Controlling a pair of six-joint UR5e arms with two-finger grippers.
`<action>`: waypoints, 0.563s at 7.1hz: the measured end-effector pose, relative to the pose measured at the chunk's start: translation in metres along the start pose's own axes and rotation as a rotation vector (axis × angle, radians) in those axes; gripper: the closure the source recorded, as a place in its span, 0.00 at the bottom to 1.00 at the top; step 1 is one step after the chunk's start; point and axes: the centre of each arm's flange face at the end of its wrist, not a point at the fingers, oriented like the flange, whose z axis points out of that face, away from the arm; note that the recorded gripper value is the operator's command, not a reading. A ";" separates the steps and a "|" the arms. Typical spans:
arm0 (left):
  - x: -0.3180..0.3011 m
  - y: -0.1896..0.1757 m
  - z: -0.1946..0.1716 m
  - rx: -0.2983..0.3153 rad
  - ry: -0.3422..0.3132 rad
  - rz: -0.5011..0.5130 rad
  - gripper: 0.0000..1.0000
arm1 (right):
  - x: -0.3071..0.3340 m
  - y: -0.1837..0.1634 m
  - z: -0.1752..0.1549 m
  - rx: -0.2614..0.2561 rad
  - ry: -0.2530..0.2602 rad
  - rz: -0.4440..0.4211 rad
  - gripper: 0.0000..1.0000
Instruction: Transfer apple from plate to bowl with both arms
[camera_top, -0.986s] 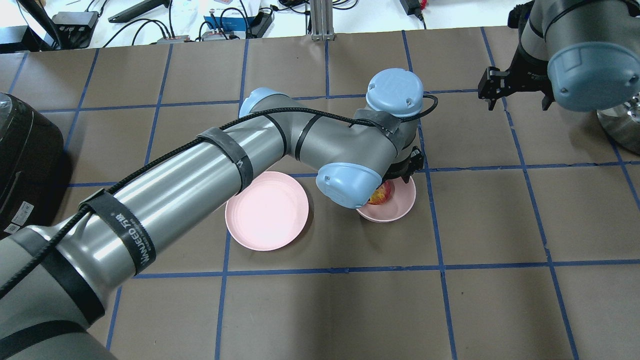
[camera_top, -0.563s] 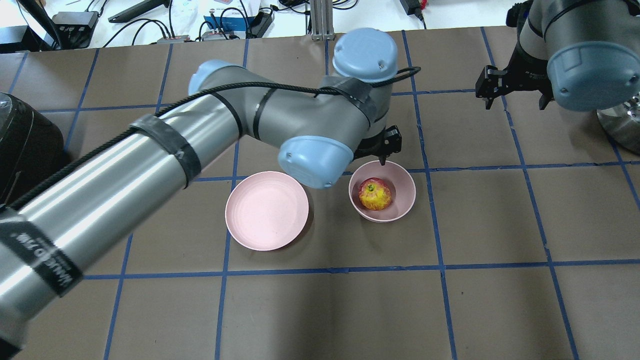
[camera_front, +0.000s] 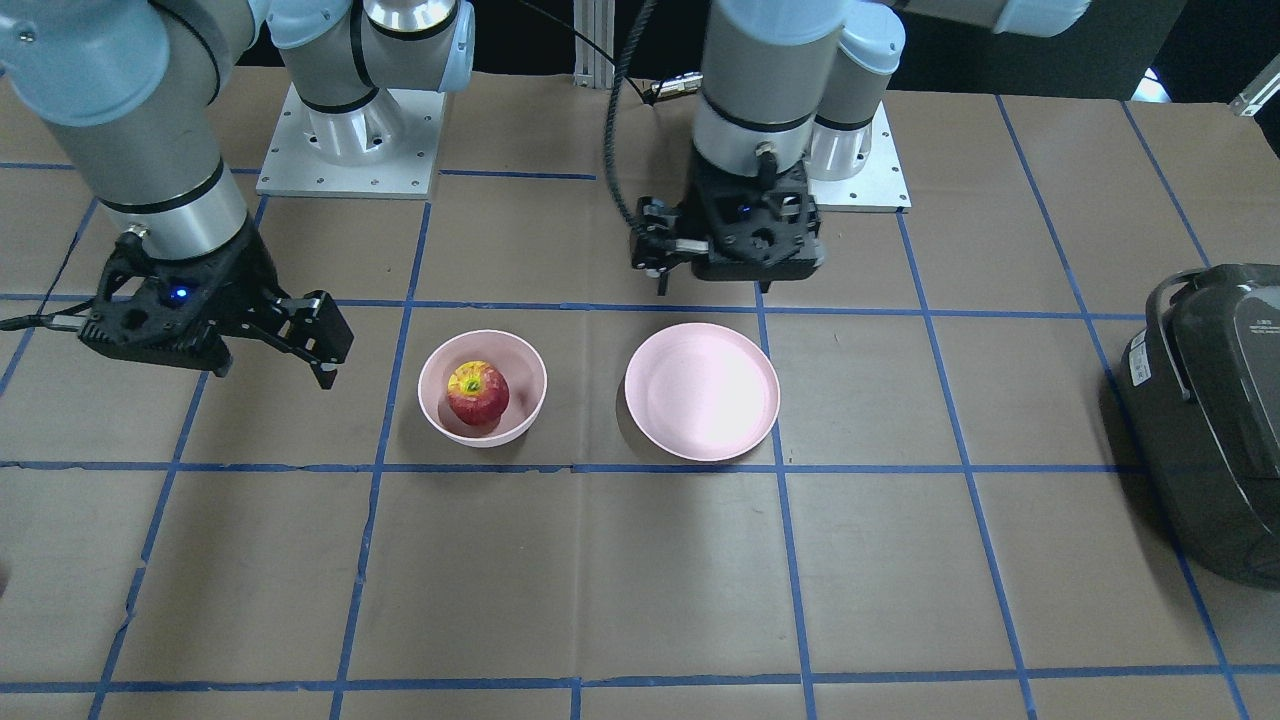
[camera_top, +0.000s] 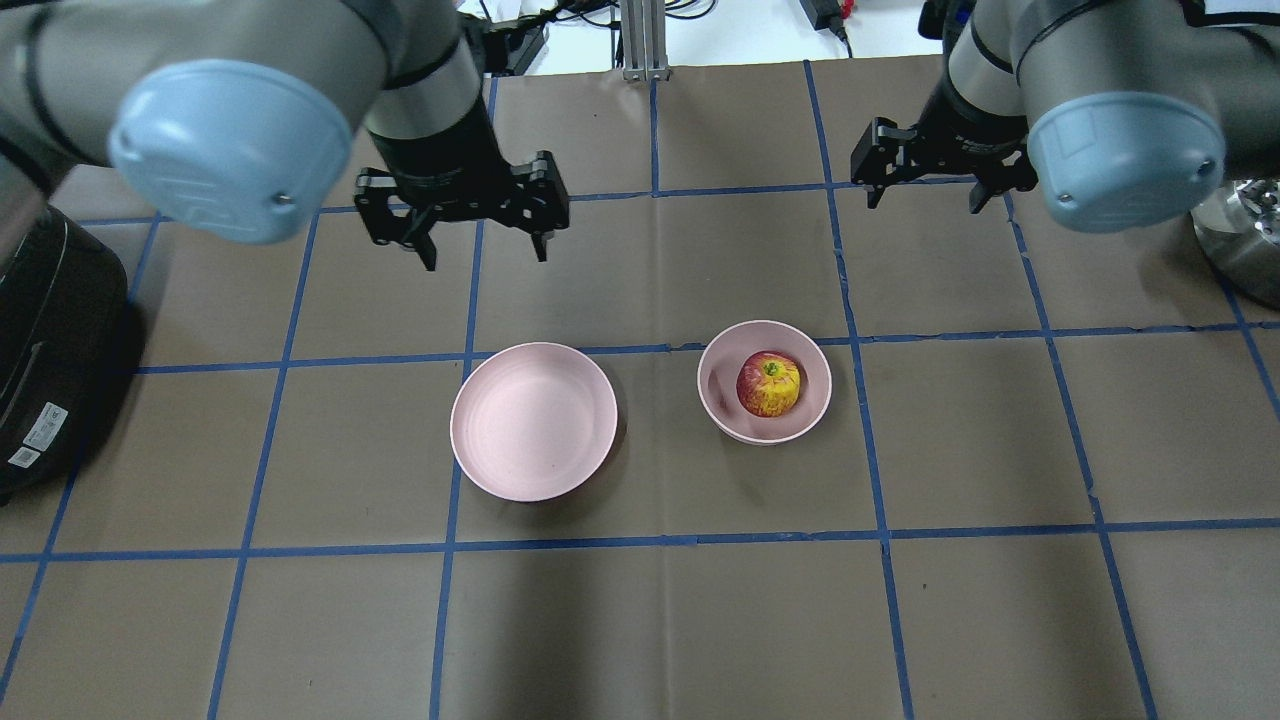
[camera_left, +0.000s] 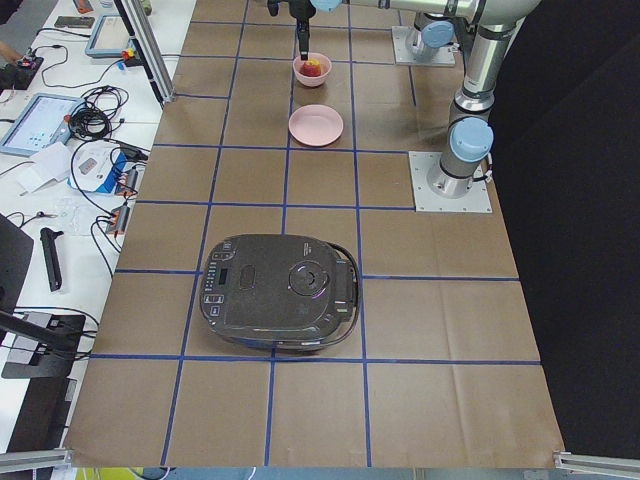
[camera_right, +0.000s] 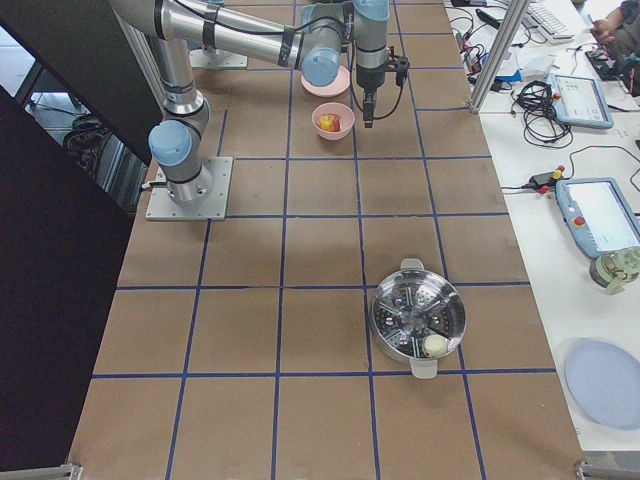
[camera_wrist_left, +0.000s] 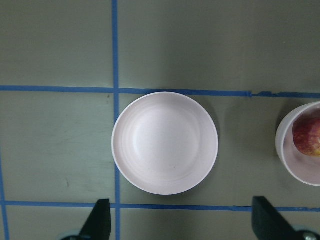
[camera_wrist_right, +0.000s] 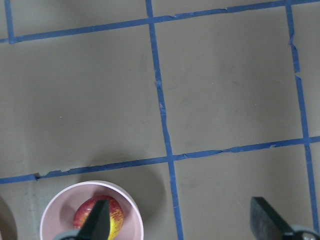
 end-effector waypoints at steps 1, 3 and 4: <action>-0.028 0.002 -0.013 -0.001 0.000 0.004 0.00 | -0.013 0.002 -0.006 0.010 -0.005 0.000 0.00; -0.051 -0.002 -0.032 0.001 0.002 0.014 0.00 | -0.021 -0.003 -0.023 0.016 -0.006 0.007 0.00; -0.055 -0.001 -0.041 -0.012 -0.001 0.015 0.00 | -0.022 -0.007 -0.033 0.014 -0.003 0.021 0.00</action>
